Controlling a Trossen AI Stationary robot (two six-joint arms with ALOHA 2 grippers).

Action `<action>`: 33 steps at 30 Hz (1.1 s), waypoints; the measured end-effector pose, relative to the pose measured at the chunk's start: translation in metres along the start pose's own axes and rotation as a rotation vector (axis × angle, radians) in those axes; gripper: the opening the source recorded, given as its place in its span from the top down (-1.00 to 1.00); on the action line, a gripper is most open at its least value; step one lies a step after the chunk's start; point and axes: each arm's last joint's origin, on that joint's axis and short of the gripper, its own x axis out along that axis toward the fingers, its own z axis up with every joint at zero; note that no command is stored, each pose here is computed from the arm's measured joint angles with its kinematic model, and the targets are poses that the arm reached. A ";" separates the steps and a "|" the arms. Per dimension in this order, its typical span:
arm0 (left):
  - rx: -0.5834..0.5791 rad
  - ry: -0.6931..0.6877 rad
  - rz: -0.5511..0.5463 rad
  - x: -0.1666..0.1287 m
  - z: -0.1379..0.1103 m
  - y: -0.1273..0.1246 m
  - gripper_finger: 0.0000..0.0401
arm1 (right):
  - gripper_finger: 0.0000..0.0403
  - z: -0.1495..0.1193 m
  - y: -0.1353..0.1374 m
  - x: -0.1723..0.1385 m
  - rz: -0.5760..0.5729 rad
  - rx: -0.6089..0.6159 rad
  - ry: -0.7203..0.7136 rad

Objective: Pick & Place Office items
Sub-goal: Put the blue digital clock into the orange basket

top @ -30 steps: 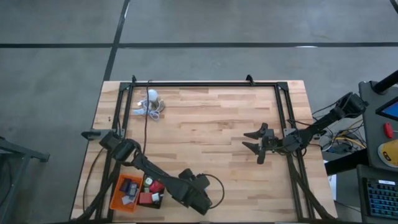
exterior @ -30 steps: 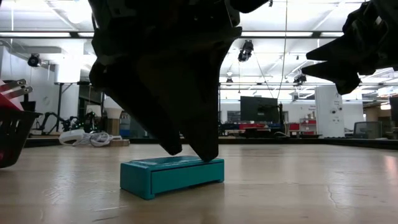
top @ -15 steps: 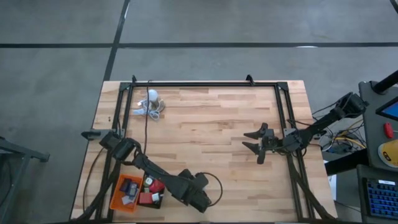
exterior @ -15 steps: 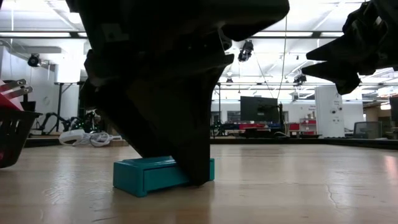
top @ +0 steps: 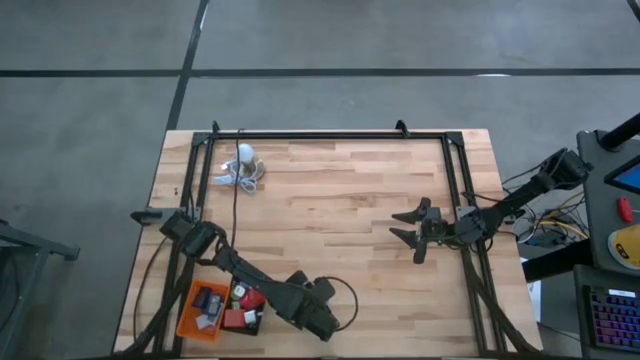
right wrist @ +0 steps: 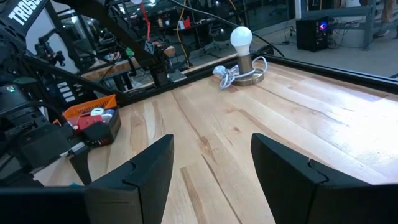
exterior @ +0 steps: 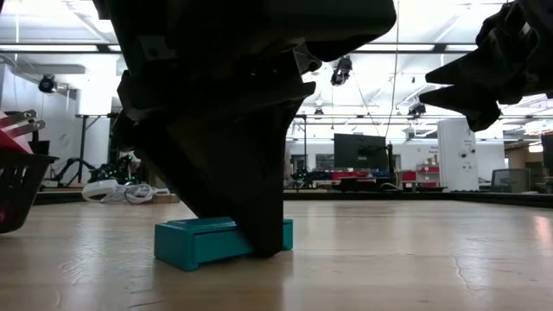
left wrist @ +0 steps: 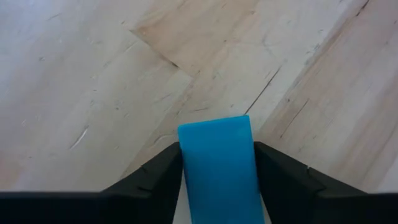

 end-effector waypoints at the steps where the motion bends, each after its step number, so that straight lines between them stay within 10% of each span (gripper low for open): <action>1: 0.003 0.002 0.000 0.000 0.000 0.000 0.06 | -0.04 0.000 0.000 0.000 0.000 0.000 0.000; 33: 0.092 -0.134 0.082 -0.053 0.015 0.016 0.18 | -0.04 0.000 0.000 0.000 0.000 0.001 -0.001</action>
